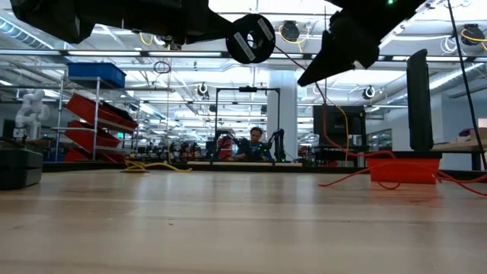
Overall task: Coil cords
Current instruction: Coil the red wire onto the black spool
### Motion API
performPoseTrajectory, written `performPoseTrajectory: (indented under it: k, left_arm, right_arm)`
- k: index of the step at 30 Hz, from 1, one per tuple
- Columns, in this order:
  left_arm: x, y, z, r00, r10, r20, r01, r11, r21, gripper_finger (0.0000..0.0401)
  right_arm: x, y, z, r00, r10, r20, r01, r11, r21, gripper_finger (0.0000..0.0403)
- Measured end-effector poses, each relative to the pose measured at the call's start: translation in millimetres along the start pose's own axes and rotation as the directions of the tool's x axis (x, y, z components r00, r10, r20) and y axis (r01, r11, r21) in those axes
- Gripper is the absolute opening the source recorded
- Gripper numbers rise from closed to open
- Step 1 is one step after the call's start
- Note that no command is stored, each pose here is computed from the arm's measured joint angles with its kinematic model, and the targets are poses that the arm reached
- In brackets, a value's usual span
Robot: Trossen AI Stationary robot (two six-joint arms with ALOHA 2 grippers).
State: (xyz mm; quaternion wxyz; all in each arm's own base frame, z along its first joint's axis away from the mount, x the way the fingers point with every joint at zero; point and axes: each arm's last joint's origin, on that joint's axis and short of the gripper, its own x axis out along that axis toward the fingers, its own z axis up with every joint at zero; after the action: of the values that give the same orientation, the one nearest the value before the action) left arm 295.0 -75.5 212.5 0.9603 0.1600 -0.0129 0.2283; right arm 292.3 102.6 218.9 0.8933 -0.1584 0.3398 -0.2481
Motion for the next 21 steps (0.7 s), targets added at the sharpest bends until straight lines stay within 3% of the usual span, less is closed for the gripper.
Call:
performPoseTrajectory:
  k: [14, 21]
  left_arm:
    - [0.0, -0.4, -1.0, 1.000, -0.003, -0.008, 0.003, 1.000, 0.006, 0.0000]
    - [0.0, -0.2, -0.5, 1.000, -0.001, -0.005, 0.001, 1.000, -0.010, 0.0000]
  right_arm:
    - [-8.1, 3.2, -8.3, 0.999, -0.035, -0.026, 0.036, 0.999, 0.024, 0.0027]
    - [-5.5, 2.7, -5.1, 0.999, -0.035, -0.009, 0.035, 0.998, 0.060, 0.0003]
